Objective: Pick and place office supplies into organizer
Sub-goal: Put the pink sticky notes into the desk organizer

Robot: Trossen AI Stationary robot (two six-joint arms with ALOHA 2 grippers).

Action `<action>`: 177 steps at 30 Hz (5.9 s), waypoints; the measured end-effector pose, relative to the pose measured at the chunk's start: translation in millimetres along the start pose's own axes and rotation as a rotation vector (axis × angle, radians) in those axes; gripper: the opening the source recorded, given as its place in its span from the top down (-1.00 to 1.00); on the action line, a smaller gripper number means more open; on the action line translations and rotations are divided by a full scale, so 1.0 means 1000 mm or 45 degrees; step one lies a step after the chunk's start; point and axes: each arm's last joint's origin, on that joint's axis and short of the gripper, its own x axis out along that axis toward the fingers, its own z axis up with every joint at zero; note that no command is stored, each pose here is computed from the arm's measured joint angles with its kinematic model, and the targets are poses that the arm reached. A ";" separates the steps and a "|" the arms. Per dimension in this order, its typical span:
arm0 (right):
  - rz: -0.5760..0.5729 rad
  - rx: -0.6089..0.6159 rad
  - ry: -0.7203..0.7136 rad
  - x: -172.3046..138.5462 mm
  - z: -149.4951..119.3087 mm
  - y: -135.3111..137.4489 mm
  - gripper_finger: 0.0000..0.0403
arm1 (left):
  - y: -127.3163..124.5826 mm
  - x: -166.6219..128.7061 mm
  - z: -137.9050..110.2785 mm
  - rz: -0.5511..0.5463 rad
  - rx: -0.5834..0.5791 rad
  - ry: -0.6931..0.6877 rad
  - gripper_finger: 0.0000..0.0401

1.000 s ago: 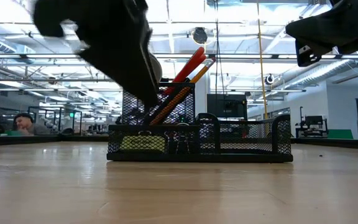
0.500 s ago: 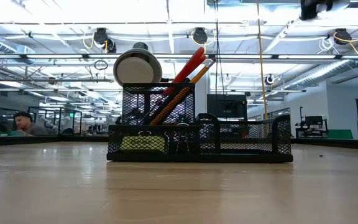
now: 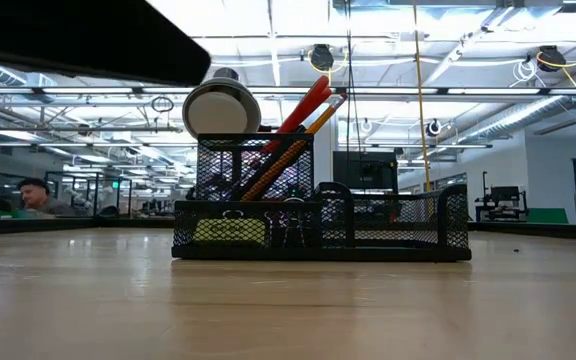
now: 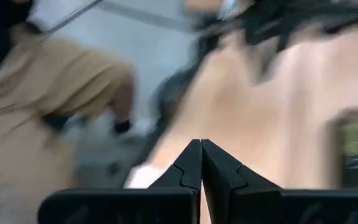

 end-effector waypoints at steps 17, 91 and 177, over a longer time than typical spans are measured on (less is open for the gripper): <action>0.247 0.153 0.431 0.075 -0.058 0.036 1.00 | 0.001 0.001 0.000 0.003 -0.006 -0.002 0.85; -0.453 -0.654 0.403 0.111 -0.100 0.016 0.01 | 0.060 0.104 -0.010 -0.482 -0.308 0.242 0.85; -1.085 -0.691 0.811 0.102 -0.032 -0.061 1.00 | 0.017 -0.016 0.043 -0.377 0.061 0.111 0.85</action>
